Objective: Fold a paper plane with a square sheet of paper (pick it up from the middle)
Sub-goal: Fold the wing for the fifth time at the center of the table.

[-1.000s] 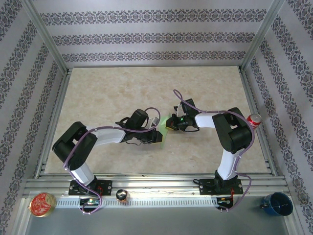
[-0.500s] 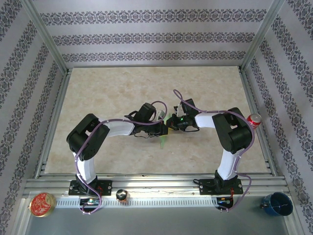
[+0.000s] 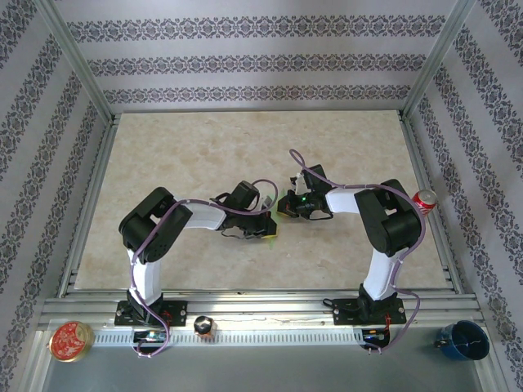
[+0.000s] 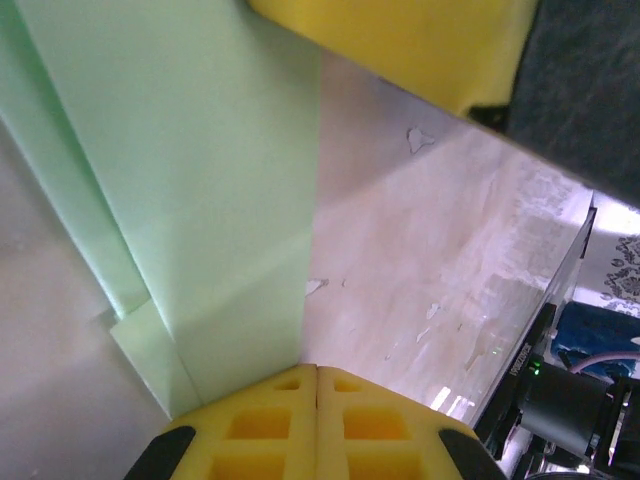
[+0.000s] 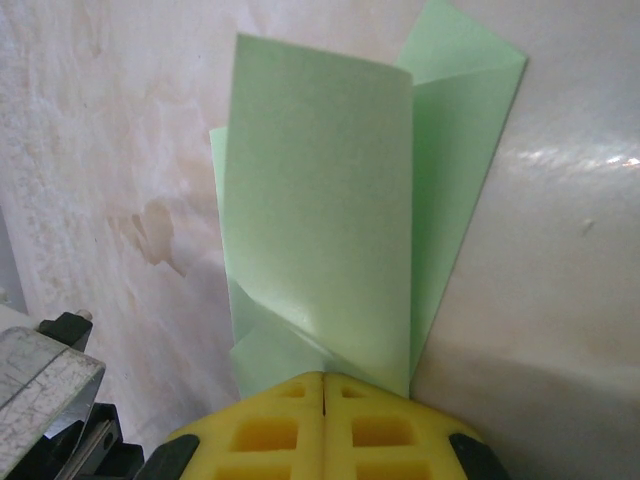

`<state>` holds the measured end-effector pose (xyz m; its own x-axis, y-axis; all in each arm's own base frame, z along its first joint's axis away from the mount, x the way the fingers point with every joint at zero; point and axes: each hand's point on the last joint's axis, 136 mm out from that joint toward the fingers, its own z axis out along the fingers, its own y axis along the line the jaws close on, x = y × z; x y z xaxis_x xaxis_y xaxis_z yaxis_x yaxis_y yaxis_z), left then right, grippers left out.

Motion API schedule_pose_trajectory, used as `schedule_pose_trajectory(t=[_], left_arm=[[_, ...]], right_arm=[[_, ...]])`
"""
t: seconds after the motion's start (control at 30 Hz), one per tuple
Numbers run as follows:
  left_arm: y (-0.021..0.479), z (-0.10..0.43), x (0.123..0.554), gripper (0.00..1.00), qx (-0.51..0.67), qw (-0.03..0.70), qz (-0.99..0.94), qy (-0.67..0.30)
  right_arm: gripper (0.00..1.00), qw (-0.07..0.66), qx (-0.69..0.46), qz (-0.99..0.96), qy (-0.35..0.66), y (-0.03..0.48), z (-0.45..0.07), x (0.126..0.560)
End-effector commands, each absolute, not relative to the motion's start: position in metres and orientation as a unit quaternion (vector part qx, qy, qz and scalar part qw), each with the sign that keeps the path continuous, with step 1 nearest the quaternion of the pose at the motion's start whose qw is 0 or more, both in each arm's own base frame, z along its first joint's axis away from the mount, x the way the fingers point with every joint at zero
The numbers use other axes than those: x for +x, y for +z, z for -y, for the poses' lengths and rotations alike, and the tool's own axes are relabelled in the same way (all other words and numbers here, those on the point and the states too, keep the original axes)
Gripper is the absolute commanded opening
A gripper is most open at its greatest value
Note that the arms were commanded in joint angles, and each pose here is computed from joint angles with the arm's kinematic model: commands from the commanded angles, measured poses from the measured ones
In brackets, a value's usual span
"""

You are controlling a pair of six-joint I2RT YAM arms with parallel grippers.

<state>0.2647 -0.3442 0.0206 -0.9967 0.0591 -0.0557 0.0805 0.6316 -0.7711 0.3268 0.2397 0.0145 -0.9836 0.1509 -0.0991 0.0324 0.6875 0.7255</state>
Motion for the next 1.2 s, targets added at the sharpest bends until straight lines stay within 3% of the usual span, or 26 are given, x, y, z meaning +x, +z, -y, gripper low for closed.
schedule_pose_trajectory(t=[0.0, 0.67, 0.97, 1.17], left_arm=[[0.008, 0.333, 0.233, 0.05, 0.049, -0.03, -0.911, -0.407], [0.025, 0.32, 0.188, 0.06, 0.124, -0.058, -0.917, -0.375], [0.086, 0.335, 0.231, 0.05, 0.132, 0.069, -0.894, -0.422], [0.084, 0.345, 0.29, 0.05, 0.053, 0.095, -0.887, -0.449]], right_arm=[[0.06, 0.017, 0.06, -0.942, 0.33, -0.031, -0.229, 0.293], [0.05, 0.017, 0.063, -0.943, 0.326, -0.032, -0.228, 0.294], [0.05, 0.016, 0.065, -0.942, 0.33, -0.031, -0.229, 0.293], [0.05, 0.017, 0.067, -0.939, 0.336, -0.028, -0.231, 0.294]])
